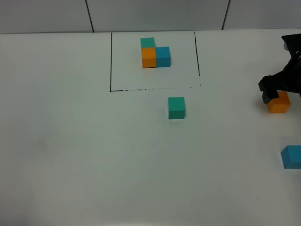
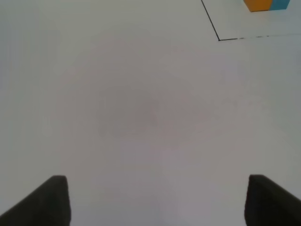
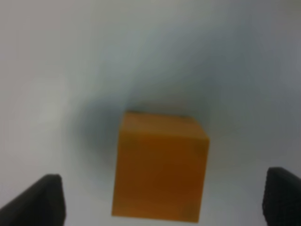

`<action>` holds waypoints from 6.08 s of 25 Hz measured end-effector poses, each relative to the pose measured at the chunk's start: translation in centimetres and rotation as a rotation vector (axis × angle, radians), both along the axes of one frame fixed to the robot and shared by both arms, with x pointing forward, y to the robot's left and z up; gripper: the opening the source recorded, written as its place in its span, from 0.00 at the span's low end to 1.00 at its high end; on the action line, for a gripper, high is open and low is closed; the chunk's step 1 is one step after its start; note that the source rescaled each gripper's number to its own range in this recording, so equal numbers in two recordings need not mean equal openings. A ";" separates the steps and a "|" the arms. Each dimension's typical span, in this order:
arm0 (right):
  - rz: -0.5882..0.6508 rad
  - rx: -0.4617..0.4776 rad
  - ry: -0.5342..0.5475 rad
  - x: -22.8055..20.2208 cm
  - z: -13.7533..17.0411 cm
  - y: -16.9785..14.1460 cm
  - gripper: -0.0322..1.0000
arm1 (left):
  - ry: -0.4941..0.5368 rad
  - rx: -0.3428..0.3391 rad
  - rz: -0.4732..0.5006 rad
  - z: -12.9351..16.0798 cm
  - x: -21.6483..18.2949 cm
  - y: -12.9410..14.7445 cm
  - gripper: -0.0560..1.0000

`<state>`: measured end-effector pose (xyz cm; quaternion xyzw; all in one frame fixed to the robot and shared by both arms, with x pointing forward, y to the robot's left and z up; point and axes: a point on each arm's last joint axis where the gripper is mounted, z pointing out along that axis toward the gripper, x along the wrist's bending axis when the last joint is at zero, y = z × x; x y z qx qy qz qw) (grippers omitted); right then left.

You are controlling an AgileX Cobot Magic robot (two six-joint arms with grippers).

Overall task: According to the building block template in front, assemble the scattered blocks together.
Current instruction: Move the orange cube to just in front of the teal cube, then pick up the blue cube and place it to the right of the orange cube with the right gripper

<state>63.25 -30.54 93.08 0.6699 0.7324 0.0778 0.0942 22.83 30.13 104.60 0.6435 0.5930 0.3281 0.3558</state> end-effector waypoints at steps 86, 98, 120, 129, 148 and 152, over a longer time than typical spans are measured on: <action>-0.059 0.038 0.046 -6.3 -4.1 26.0 0.04 | -0.001 0.000 0.000 0.0 0.0 0.0 0.69; -0.081 0.042 0.057 -5.8 -4.6 25.6 0.04 | -0.001 0.000 0.000 0.0 0.0 0.0 0.69; -0.089 0.069 0.024 -4.9 -4.8 25.4 0.04 | -0.001 -0.001 0.001 0.0 0.0 0.0 0.69; -0.092 0.072 0.026 -4.9 -4.8 25.4 0.04 | -0.001 -0.001 0.001 0.0 0.0 0.0 0.69; -0.032 0.110 0.015 -5.0 -3.4 25.4 1.00 | -0.001 -0.001 0.001 0.0 0.0 0.0 0.69; 0.010 0.097 0.000 -5.5 -0.2 24.8 1.00 | -0.001 -0.001 0.001 0.0 0.0 0.0 0.69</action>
